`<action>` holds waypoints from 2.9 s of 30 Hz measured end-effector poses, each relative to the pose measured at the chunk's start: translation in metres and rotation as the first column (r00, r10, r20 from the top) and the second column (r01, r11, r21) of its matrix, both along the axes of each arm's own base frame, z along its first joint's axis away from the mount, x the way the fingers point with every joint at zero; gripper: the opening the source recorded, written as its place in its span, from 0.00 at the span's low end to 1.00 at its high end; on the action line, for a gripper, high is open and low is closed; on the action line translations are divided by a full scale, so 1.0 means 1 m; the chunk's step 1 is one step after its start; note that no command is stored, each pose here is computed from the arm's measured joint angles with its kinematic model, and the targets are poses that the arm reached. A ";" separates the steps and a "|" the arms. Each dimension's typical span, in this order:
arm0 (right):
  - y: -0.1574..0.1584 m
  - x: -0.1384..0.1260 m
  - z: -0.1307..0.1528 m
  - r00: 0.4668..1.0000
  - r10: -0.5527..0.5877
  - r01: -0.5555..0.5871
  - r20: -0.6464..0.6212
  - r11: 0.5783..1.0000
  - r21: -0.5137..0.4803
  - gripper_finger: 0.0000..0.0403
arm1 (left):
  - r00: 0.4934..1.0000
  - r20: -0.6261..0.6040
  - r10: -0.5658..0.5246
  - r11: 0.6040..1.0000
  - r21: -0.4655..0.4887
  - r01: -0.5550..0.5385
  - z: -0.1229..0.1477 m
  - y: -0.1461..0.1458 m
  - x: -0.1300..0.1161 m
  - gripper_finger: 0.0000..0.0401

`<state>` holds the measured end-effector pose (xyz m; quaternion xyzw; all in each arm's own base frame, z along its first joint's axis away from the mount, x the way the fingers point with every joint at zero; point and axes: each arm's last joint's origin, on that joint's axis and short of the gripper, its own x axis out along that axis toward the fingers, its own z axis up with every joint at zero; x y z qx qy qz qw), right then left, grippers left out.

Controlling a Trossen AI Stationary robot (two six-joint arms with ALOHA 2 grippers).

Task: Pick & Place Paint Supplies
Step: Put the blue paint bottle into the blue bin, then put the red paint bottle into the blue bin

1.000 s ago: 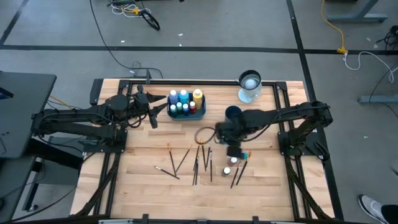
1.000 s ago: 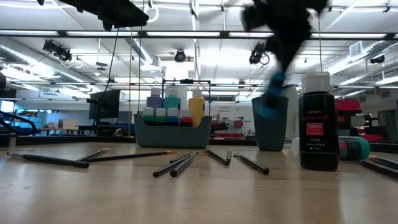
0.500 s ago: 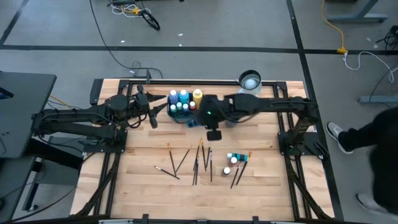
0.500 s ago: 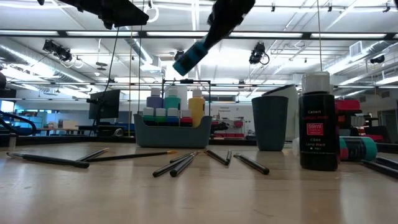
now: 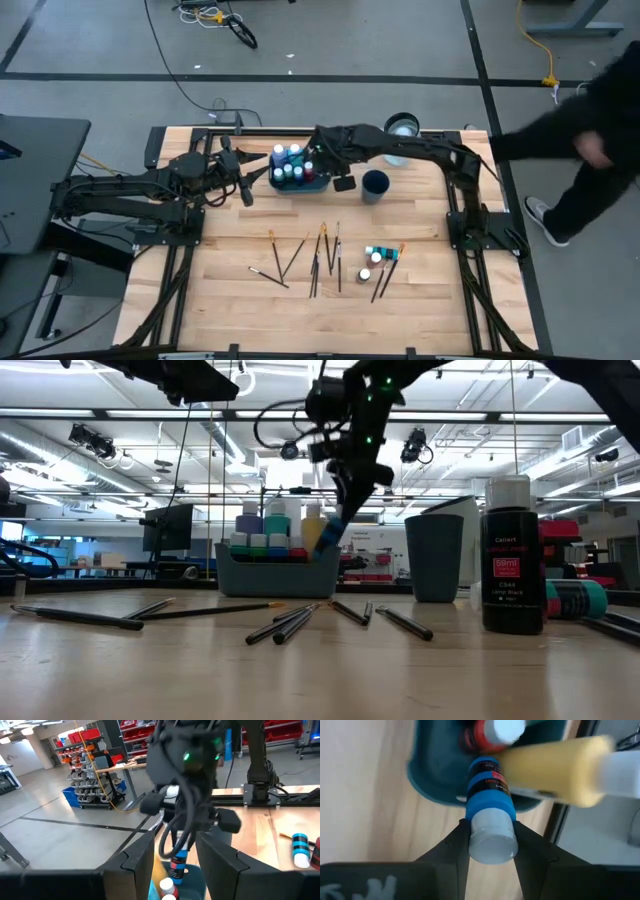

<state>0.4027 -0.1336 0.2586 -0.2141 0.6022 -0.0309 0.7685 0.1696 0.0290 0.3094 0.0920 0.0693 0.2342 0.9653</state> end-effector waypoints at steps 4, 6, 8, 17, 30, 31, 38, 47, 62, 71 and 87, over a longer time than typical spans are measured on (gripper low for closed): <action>-0.009 0.002 -0.011 0.993 0.102 -0.105 -0.066 0.994 -0.035 0.30 | 1.000 -0.004 0.000 1.000 0.004 0.000 0.000 0.000 0.000 0.38; -0.010 0.004 -0.016 0.984 0.144 -0.152 -0.108 0.986 -0.070 0.30 | 1.000 -0.006 0.000 1.000 0.004 0.000 0.000 0.000 0.000 0.38; -0.011 0.006 -0.021 0.968 0.200 -0.214 -0.148 0.973 -0.085 0.30 | 1.000 -0.010 0.000 1.000 0.003 0.000 -0.001 0.000 0.000 0.38; -0.012 0.011 -0.032 0.916 0.318 -0.354 -0.243 0.927 -0.123 0.33 | 0.999 -0.037 0.000 1.000 -0.007 0.000 -0.004 0.000 0.000 0.38; -0.016 0.018 -0.040 0.941 0.239 -0.288 -0.239 0.937 -0.199 0.43 | 0.999 -0.045 0.000 1.000 -0.008 -0.001 -0.004 0.000 -0.001 0.38; -0.016 0.018 -0.040 0.946 0.224 -0.273 -0.234 0.940 -0.203 0.43 | 0.999 -0.045 0.000 1.000 -0.008 0.000 -0.004 0.000 0.000 0.38; -0.016 0.018 -0.039 0.959 0.195 -0.237 -0.207 0.949 -0.208 0.44 | 0.999 -0.046 0.000 1.000 -0.009 -0.001 -0.005 0.000 0.000 0.38; -0.018 0.023 -0.038 0.970 0.187 -0.219 -0.154 0.949 -0.225 0.44 | 0.999 -0.047 0.000 1.000 -0.009 0.000 -0.005 0.000 -0.001 0.38; -0.023 0.022 -0.035 0.994 0.020 -0.054 -0.111 0.948 -0.313 0.46 | 0.998 -0.066 -0.001 1.000 -0.011 0.000 -0.006 0.000 -0.001 0.38; -0.020 0.023 -0.035 0.996 0.001 -0.026 -0.085 0.955 -0.296 0.46 | 0.998 -0.064 0.000 1.000 -0.014 -0.001 -0.006 0.000 -0.001 0.38; 0.076 0.013 0.009 0.979 -0.174 0.189 0.102 0.970 -0.152 0.41 | 0.999 -0.049 0.003 0.999 -0.045 -0.006 -0.007 0.000 -0.001 0.38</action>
